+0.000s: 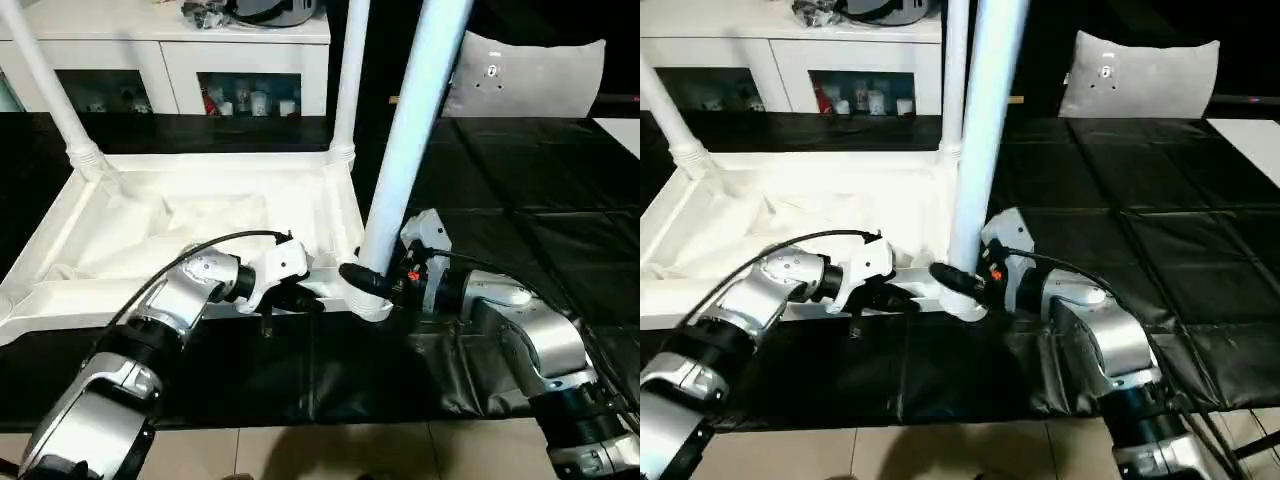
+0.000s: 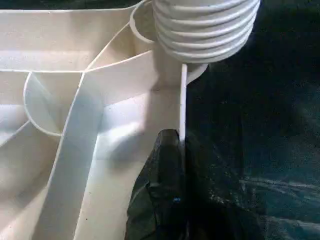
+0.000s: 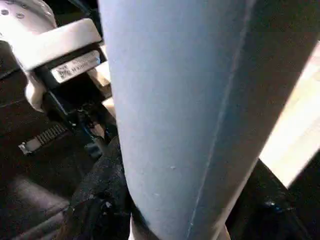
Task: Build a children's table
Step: Insert table leg to table base
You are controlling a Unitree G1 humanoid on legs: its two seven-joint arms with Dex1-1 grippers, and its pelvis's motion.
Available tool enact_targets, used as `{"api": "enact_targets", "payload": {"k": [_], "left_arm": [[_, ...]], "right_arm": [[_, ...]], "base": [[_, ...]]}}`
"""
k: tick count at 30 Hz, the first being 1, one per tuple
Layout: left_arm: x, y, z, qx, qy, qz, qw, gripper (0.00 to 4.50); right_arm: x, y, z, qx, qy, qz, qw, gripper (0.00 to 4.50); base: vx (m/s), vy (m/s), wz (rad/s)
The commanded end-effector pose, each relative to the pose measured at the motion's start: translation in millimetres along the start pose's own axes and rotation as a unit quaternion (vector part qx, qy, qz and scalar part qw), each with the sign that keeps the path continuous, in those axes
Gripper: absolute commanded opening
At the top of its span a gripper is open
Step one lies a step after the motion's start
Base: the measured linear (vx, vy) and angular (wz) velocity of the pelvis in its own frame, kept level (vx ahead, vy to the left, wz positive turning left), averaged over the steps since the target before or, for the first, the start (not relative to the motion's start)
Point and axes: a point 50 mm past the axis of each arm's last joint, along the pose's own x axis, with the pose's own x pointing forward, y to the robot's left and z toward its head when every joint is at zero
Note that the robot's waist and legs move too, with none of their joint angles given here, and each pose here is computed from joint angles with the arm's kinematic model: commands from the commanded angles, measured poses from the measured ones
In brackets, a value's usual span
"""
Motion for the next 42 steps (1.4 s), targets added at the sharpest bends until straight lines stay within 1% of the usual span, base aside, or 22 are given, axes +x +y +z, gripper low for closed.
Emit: {"api": "enact_targets", "payload": {"k": [1, 2, 4, 8, 14, 17, 21, 26, 28, 31, 33, 37, 38, 39, 42], "left_arm": [[-2, -2.6, -15.8, -0.032, 0.030, 0.023, 0.999, 0.00], [-2, -3.6, -15.1, -0.029, 0.028, 0.022, 0.999, 0.00], [-3, -10.1, -10.2, -0.002, 0.005, -0.006, 1.000, 0.00], [-3, -17.0, -7.8, 0.027, 0.001, -0.035, 0.999, 0.00], [-2, -16.0, -4.3, 0.030, 0.003, -0.029, 0.999, 0.00], [-2, -13.9, -3.3, 0.035, 0.007, -0.025, 0.999, 0.00], [-3, -11.1, -2.4, 0.046, 0.012, -0.016, 0.999, 0.00], [-4, -9.7, -2.1, 0.047, 0.011, -0.012, 0.999, 0.00], [-5, -8.0, -1.3, 0.048, 0.009, -0.006, 0.999, 0.00], [-5, -7.0, -1.1, 0.049, 0.008, -0.002, 0.999, 0.00], [-5, -6.9, -1.4, 0.049, 0.007, -0.002, 0.999, 0.00], [-4, -7.1, -1.2, 0.047, 0.004, -0.002, 0.999, 0.00], [-4, -7.1, -1.2, 0.047, 0.004, -0.002, 0.999, 0.00], [-4, -6.7, -1.1, 0.047, 0.003, -0.003, 0.999, 0.00], [-3, -6.0, -0.6, 0.045, 0.001, -0.002, 0.999, 0.00]], "right_arm": [[-4.6, -7.5, -0.5, -0.002, 0.012, -0.013, 1.000, 1.89], [-5.2, -8.9, -0.6, -0.002, 0.014, -0.015, 1.000, 1.89], [-5.6, -11.6, -1.3, 0.002, 0.015, -0.020, 1.000, 1.89], [-4.5, -14.0, -5.8, 0.009, 0.022, -0.022, 0.999, 1.89], [1.4, -12.7, -10.7, 0.028, 0.022, -0.006, 0.999, 1.89], [5.6, -12.4, -15.7, 0.031, 0.032, 0.003, 0.999, 1.89], [5.6, -12.6, -17.2, 0.032, 0.042, 0.016, 0.998, 1.89], [3.8, -14.6, -19.2, 0.039, 0.043, 0.017, 0.998, 1.89], [1.5, -16.5, -22.1, 0.059, 0.032, 0.015, 0.998, 1.89], [0.2, -17.0, -23.4, 0.069, 0.023, 0.014, 0.997, 1.89], [-2.2, -17.5, -26.3, 0.085, 0.008, 0.009, 0.996, 1.89], [-7.6, -18.6, -33.2, 0.127, -0.041, -0.006, 0.991, 1.89], [-7.6, -18.6, -33.2, 0.127, -0.041, -0.006, 0.991, 1.89], [-10.9, -17.0, -40.2, 0.146, -0.068, -0.015, 0.987, 1.89], [-13.9, -14.2, -50.0, 0.162, -0.087, -0.028, 0.983, 1.89]], "base": [[0.000, 0.000, 0.00], [0.000, 0.000, 0.00], [0.000, 0.000, 0.00], [0.000, 0.000, 0.00], [0.000, 0.000, 0.00], [0.000, 0.000, 0.00], [0.000, 0.000, 0.00], [0.000, 0.000, 0.00], [0.000, 0.000, 0.00], [0.000, 0.000, 0.00], [0.000, 0.000, 0.00], [0.000, 0.000, 0.00], [0.000, 0.000, 0.00], [0.000, 0.000, 0.00], [0.000, 0.000, 0.00]]}}
